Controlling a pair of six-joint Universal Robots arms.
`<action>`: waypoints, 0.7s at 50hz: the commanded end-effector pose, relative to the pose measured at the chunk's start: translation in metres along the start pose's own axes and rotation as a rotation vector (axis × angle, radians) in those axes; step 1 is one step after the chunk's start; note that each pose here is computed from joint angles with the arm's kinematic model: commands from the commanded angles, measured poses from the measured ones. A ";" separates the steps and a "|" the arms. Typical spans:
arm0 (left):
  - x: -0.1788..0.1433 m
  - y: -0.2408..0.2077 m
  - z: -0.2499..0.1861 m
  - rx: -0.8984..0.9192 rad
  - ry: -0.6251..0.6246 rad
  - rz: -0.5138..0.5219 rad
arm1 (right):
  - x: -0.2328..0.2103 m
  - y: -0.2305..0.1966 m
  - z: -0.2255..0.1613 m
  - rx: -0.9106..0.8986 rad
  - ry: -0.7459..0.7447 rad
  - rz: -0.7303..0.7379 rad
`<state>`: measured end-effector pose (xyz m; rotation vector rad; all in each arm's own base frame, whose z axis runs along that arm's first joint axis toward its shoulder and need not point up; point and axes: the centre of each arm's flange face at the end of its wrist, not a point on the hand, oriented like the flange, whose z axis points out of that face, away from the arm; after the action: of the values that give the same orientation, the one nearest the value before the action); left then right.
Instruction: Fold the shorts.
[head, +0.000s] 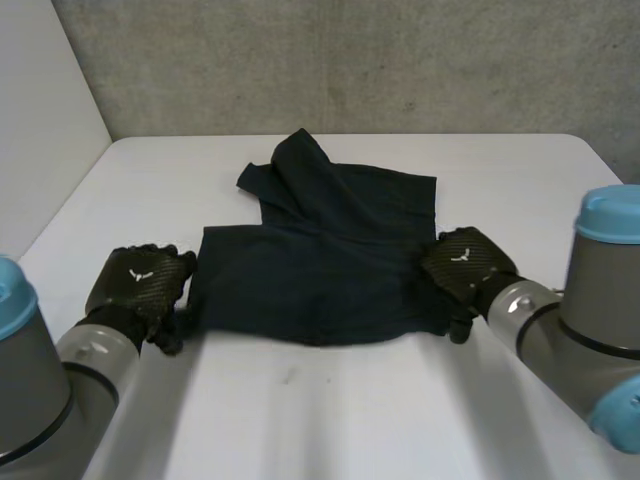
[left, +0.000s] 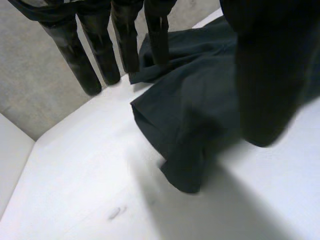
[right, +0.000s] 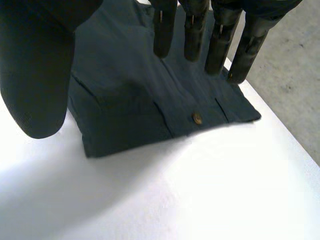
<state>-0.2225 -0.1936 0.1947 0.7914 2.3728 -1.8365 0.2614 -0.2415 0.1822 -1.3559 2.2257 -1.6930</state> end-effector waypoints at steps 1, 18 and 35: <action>-0.003 -0.013 -0.002 0.044 0.038 -0.008 | 0.026 -0.004 -0.012 0.008 0.076 0.182; -0.021 -0.007 0.052 0.028 0.138 -0.052 | 0.009 0.019 -0.006 -0.068 -0.041 0.548; -0.036 0.023 0.081 -0.095 0.123 -0.090 | -0.004 0.041 0.026 -0.055 -0.001 0.512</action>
<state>-0.2099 -0.2701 0.1684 0.8450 2.5630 -1.7689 0.2477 -0.2542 0.1444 -0.6802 2.3585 -1.4109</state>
